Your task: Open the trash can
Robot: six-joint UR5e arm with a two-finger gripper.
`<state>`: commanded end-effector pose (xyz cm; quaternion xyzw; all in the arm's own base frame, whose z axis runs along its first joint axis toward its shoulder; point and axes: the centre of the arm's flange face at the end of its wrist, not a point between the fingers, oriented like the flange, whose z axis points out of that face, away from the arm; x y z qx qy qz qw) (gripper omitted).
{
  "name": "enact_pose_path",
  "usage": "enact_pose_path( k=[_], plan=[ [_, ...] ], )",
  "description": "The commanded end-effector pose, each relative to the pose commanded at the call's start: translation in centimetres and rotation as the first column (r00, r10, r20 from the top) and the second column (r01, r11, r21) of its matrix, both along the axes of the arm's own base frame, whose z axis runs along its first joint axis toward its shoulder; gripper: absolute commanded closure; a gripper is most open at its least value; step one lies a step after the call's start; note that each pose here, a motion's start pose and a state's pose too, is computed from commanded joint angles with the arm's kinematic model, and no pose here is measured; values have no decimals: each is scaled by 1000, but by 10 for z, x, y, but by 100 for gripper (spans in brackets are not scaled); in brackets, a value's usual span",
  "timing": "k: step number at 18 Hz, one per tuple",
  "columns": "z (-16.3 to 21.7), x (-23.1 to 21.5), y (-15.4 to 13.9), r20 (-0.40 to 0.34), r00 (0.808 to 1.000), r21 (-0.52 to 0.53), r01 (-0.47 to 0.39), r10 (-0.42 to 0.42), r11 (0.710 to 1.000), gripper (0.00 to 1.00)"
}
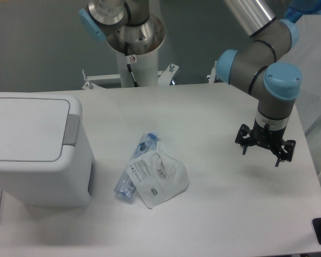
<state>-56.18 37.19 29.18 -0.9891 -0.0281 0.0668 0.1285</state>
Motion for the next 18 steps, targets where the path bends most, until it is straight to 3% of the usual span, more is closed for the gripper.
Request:
enact_pose_path(
  k=[3, 5, 7, 10, 13, 18],
  plan=[
    [15, 5, 4, 54, 991, 88, -125, 120, 988, 0],
    [21, 13, 12, 124, 975, 160, -201, 183, 966, 0],
    [34, 20, 18, 140, 962, 177, -257, 234, 950, 0],
    [41, 24, 19, 170, 949, 201, -298, 267, 933, 0],
    [62, 34, 27, 233, 918, 254, -375, 320, 892, 0],
    [113, 60, 39, 338, 882, 363, -445, 329, 819, 0]
  ],
)
